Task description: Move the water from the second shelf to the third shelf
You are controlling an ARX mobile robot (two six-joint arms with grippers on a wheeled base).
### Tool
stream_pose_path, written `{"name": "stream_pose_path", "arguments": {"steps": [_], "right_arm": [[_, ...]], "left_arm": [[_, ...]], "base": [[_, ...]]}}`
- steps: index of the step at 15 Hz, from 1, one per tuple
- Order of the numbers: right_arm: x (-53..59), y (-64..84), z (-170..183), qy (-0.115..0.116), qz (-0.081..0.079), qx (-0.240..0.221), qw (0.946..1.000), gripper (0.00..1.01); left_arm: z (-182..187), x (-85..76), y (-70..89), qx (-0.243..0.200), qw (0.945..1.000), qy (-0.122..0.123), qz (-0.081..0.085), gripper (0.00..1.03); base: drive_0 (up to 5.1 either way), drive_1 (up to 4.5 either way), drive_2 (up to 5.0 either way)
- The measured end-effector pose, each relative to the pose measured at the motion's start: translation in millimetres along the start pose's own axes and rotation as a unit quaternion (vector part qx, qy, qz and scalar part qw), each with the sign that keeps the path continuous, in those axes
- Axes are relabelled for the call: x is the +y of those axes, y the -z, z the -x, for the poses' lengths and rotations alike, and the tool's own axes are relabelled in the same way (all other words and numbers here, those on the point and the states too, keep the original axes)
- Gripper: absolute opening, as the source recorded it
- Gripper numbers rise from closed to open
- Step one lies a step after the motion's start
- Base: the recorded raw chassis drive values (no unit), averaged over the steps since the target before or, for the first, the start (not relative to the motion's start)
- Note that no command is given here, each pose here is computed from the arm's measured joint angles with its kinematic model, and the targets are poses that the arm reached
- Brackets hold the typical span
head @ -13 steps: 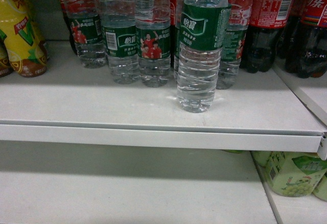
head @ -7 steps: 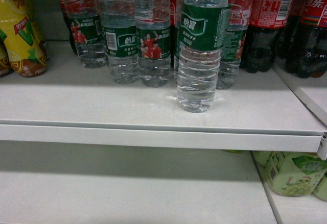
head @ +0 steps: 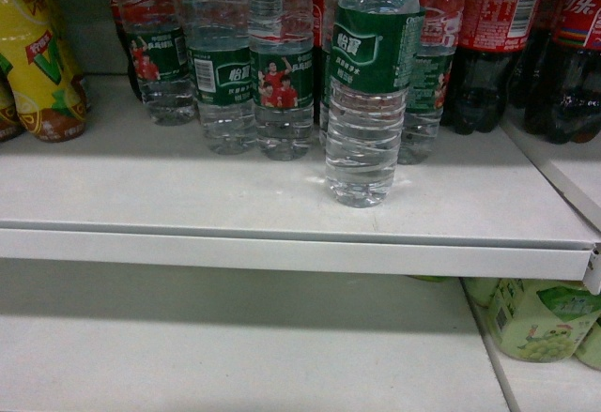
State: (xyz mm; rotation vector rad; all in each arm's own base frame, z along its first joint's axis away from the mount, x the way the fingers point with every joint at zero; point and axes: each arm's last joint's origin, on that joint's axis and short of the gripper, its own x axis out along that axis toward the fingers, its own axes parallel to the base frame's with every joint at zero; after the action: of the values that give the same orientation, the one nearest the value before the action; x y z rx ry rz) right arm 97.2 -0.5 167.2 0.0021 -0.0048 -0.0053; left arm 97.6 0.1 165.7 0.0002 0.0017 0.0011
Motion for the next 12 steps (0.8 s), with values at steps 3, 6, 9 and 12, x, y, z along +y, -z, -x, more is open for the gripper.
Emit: {"name": "stream_pose_path", "arguments": {"steps": [3, 6, 9, 12], "right_arm": [[0.0, 0.0, 0.0, 0.0, 0.0, 0.0, 1.0, 0.98], [0.0, 0.0, 0.0, 0.0, 0.0, 0.0, 1.0, 0.98], [-9.0, -9.4, -12.4, -0.061, -0.107, 0.038, 0.9917, 0.98], [-10.0, -69.9, -45.0, -0.1, -0.115, -0.029, 0.9879, 0.98]], "left_arm": [[0.0, 0.0, 0.0, 0.0, 1.0, 0.0, 0.0, 0.98], [0.0, 0.0, 0.0, 0.0, 1.0, 0.0, 0.0, 0.98], [0.0, 0.0, 0.0, 0.0, 1.0, 0.0, 0.0, 0.98], [0.0, 0.0, 0.0, 0.0, 1.0, 0.0, 0.0, 0.98]], "base": [[0.0, 0.0, 0.0], [0.0, 0.0, 0.0], [0.0, 0.0, 0.0], [0.0, 0.0, 0.0]]}}
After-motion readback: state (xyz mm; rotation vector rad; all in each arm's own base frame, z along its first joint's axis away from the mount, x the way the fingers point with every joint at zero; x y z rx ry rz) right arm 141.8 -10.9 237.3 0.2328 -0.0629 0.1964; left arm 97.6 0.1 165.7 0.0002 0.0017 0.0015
